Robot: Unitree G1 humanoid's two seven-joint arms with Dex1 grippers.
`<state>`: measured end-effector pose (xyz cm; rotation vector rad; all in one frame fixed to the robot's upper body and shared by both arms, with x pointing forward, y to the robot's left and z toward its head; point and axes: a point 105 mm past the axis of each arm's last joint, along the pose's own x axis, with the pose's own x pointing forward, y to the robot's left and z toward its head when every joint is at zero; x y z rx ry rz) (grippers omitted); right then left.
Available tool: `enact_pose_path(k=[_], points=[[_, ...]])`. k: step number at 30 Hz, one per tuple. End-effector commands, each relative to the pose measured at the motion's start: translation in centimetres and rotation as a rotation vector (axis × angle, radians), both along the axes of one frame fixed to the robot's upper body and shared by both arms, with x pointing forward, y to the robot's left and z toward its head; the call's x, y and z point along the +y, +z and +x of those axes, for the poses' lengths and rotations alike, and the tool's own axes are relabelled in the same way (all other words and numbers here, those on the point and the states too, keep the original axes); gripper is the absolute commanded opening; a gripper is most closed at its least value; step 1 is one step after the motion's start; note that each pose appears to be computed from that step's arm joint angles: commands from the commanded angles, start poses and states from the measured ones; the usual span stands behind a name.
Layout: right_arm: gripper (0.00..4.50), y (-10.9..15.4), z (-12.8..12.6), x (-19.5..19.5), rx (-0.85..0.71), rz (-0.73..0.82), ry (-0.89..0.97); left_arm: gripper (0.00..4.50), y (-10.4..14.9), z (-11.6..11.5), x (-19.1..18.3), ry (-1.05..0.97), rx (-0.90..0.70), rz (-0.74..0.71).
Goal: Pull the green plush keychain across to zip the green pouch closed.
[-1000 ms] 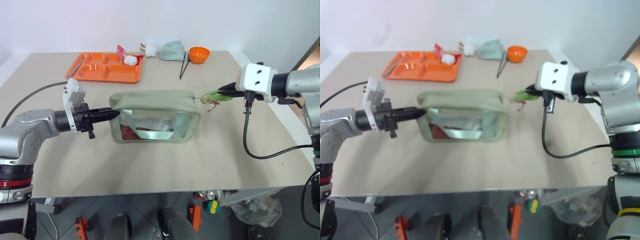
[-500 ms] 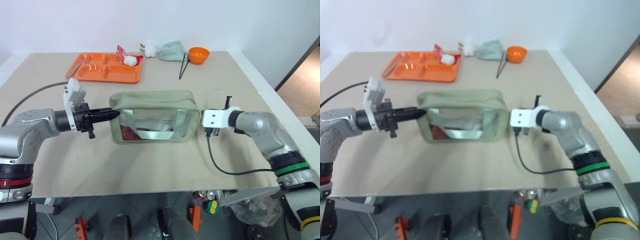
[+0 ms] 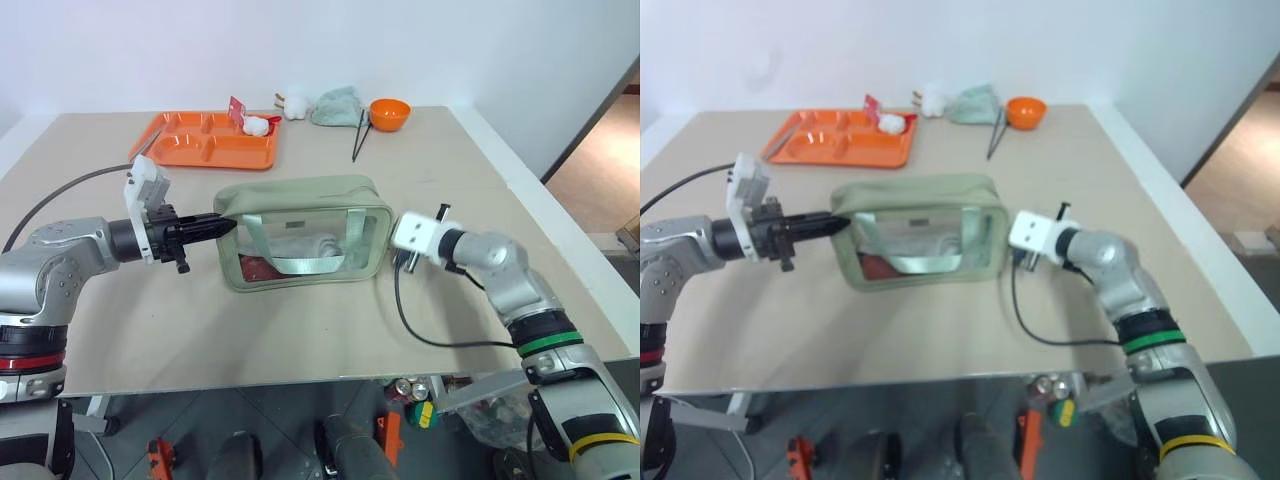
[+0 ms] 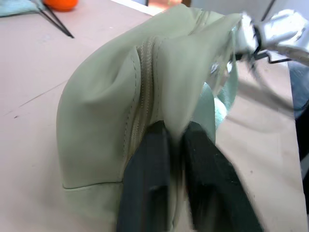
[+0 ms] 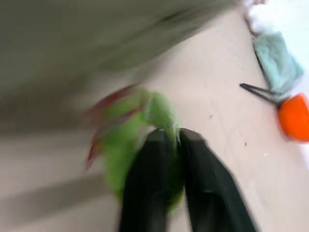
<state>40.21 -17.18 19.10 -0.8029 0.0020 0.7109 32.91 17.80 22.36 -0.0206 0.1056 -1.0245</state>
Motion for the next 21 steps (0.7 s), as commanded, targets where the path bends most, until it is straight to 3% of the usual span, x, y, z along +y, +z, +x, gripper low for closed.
enact_pose_path(k=[1,4,8,14,18,21], points=[[1.98,6.4,-1.4,-0.7,0.024,0.286,0.048,2.05,2.3,0.2,0.7,0.040,-0.074,-0.044],[2.99,7.9,-3.5,-1.0,0.145,0.407,0.128,3.05,2.2,0.0,1.0,0.042,-0.072,-0.043],[3.00,8.8,-6.1,-2.2,0.198,0.419,0.198,4.32,2.4,-0.8,1.4,0.036,-0.094,-0.015],[3.00,8.7,-8.9,-5.2,0.262,0.417,0.184,4.32,2.6,-3.2,3.7,0.073,-0.090,0.001],[3.00,7.0,-9.8,-8.0,0.296,0.445,0.069,4.32,0.9,-3.3,8.0,0.319,-0.032,0.103],[3.00,5.5,-10.5,-9.4,0.322,0.489,0.008,4.32,0.3,-4.9,9.6,0.350,-0.007,0.039]])
